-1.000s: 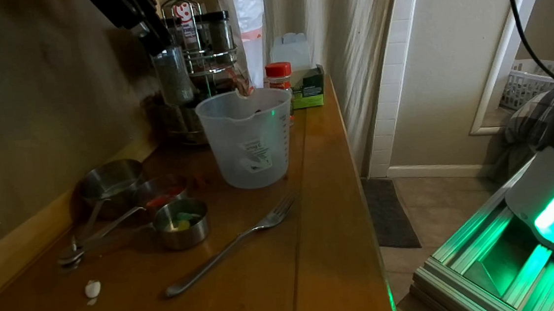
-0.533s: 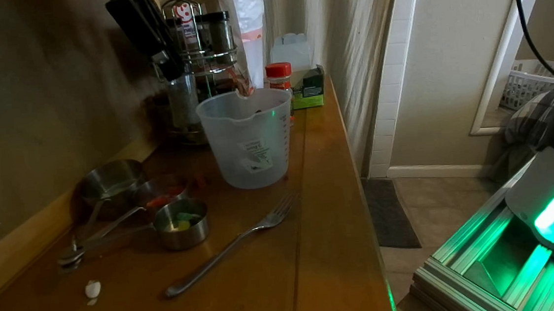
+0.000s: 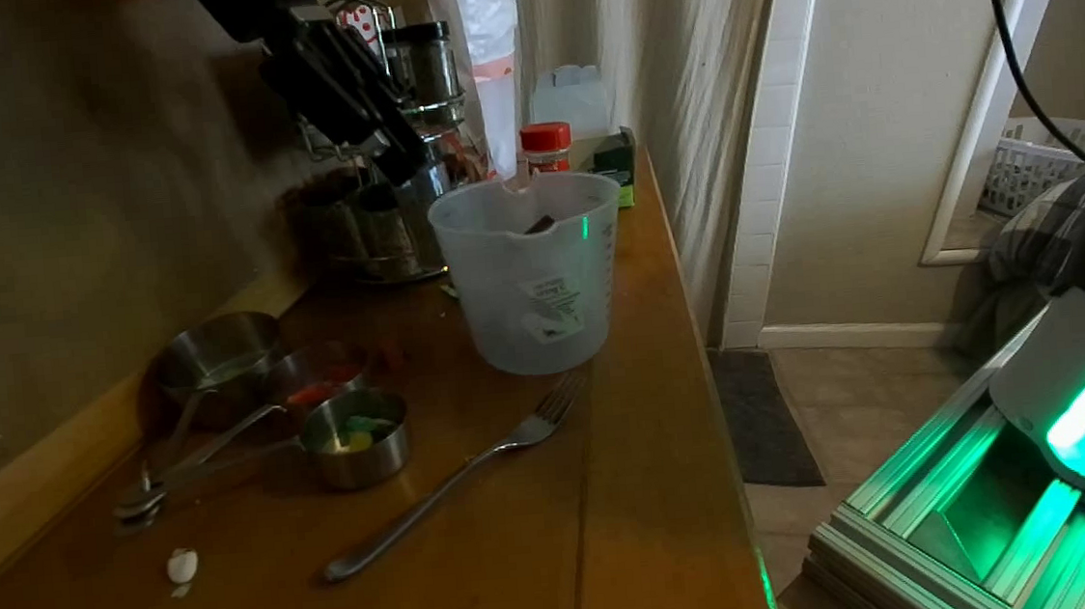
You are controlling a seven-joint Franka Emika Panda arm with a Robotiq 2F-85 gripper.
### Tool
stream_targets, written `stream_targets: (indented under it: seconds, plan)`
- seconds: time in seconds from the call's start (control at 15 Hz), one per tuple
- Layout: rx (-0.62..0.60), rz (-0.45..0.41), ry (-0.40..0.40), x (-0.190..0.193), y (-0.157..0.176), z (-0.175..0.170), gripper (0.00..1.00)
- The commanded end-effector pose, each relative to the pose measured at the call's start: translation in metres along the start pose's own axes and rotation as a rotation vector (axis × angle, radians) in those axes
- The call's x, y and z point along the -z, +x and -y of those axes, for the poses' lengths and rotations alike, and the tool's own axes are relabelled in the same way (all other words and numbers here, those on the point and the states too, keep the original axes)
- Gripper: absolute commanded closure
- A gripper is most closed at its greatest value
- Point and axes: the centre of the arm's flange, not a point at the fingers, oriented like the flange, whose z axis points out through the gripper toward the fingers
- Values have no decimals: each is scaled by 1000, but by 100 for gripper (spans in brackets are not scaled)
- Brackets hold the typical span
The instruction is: Remove the black pepper container from the clear jug and put it on the table
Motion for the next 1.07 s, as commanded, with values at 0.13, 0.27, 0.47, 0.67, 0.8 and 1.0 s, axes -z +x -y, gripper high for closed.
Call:
stream_targets:
  seconds: [0.13, 0.27, 0.47, 0.67, 0.8, 1.0]
  plan:
    - [-19, -20, -34, -23, 19, 2, 74]
    - [-36, -38, -43, -29, 30, -2, 74]
    - [-55, -40, -57, -39, 40, -1, 74]
    - [-72, -16, -67, -44, 44, 0, 74]
    - [-80, -8, -59, -46, 46, 1, 24]
    - [-73, -4, -40, -47, 46, 2, 10]
